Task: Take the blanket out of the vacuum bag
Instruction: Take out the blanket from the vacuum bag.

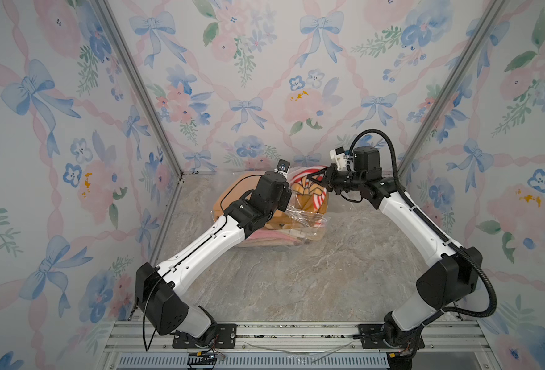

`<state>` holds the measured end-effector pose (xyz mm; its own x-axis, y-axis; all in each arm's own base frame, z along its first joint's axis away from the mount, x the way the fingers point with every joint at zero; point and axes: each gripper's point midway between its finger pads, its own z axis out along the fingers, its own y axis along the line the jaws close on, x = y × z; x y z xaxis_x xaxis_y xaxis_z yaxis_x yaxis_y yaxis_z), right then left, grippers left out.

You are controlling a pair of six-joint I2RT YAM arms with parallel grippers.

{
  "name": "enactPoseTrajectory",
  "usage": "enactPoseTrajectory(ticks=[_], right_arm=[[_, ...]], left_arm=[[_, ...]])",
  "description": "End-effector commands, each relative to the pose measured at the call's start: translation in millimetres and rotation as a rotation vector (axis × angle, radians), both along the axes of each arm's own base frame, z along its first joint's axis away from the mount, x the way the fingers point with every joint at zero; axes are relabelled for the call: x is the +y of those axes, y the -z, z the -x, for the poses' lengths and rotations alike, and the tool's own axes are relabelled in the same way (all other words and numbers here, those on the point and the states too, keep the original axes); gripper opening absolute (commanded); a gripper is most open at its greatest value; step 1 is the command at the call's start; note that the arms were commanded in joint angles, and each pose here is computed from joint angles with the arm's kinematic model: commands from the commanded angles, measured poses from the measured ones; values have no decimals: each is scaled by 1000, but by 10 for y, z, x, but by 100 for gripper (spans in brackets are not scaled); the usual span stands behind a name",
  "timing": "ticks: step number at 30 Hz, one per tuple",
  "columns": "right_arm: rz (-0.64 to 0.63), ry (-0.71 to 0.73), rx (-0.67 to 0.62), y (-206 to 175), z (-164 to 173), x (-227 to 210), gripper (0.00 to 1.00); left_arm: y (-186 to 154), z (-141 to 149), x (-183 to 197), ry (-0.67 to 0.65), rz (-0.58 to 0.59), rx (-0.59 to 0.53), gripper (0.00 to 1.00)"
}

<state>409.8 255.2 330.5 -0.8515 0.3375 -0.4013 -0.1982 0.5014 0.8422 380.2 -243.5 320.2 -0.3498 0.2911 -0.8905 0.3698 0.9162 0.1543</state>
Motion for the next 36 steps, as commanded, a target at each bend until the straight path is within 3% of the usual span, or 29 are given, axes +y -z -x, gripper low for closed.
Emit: enactPoseTrajectory(ticks=[1,4,7,10,13,17,22,30,36], right_arm=[[-74,33,-268,-608,-35,-169,0],[-23,44,-248,-387,-23,-216,0],[50,58,-229,-179,15,-308,0],[62,64,-213,-45,51,-370,0],[62,64,-200,35,71,-417,0],[61,60,-196,73,89,-462,0],[59,64,-189,124,80,-515,0],[56,71,-178,193,72,-551,0],[47,68,-172,219,71,-541,0]], left_arm=[[-163,227,-16,140,44,-6,60],[-371,279,352,53,113,-43,84],[-415,183,1076,-169,254,-31,93],[42,82,1904,-453,389,133,94],[680,117,2301,-582,526,318,91],[1196,242,2582,-686,579,433,92],[1502,361,2767,-721,657,500,95],[1445,311,2598,-595,677,500,84],[1597,443,2973,-762,630,469,95]])
